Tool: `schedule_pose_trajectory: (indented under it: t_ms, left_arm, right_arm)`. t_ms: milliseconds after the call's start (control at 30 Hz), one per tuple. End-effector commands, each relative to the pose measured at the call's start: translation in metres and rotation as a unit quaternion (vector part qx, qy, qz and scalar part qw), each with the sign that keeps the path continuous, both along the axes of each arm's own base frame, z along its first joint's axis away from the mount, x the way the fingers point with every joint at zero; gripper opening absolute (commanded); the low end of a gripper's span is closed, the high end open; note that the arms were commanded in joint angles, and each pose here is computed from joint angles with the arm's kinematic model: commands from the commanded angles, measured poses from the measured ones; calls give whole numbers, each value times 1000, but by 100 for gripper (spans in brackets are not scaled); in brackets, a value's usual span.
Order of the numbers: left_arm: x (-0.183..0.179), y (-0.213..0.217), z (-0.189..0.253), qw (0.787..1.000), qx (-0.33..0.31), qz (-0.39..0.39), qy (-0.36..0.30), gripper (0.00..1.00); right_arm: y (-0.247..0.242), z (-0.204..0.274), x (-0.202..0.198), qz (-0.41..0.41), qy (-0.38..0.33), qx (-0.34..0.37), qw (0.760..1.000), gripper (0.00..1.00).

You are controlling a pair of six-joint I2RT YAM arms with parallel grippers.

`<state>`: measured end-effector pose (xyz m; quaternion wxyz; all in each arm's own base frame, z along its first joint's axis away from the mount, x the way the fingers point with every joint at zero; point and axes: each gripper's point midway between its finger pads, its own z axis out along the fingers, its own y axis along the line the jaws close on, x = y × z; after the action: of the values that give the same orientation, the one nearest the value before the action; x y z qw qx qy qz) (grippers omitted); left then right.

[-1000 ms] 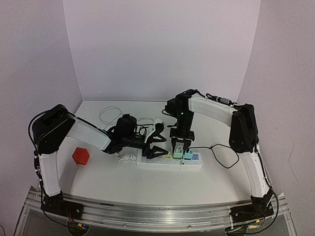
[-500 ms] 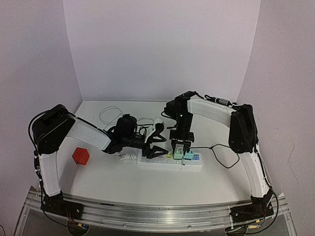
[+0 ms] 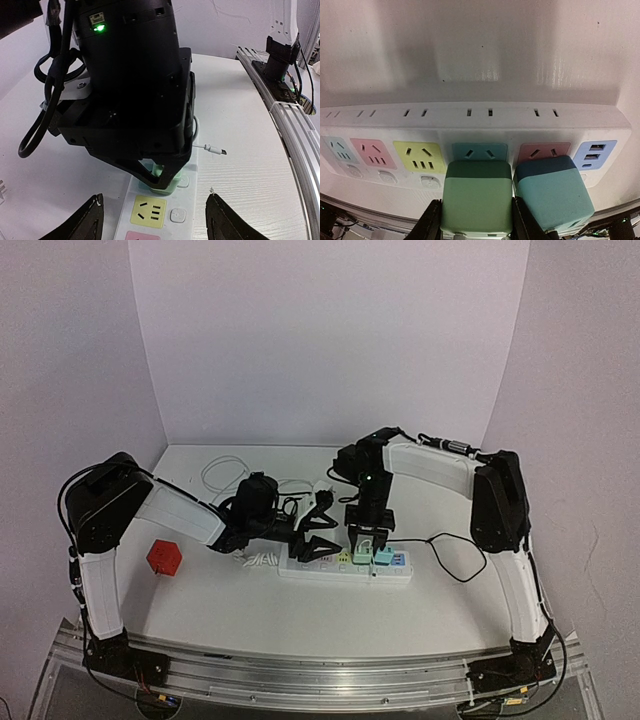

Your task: Insert the plug

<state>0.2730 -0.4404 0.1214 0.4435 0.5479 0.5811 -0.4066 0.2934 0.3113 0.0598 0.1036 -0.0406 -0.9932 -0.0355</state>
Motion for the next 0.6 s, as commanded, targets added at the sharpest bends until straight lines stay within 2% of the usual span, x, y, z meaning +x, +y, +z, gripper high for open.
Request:
schedule_pose_trajectory:
  t_ms: [0, 300, 533, 567]
  left_arm:
    - [-1, -1, 7, 1000, -6, -1, -9, 69]
    - [0, 0, 8, 1000, -5, 2, -11, 69]
    - [0, 0, 6, 1000, -1, 2, -12, 68]
    - [0, 0, 7, 1000, -2, 2, -13, 68]
  right_arm:
    - [-18, -70, -12, 1, 6, -67, 998, 0]
    - [-28, -102, -28, 0, 29, -82, 996, 0]
    - [-14, -67, -3, 19, -26, -54, 998, 0]
    - [-10, -58, 2, 22, -36, -47, 998, 3]
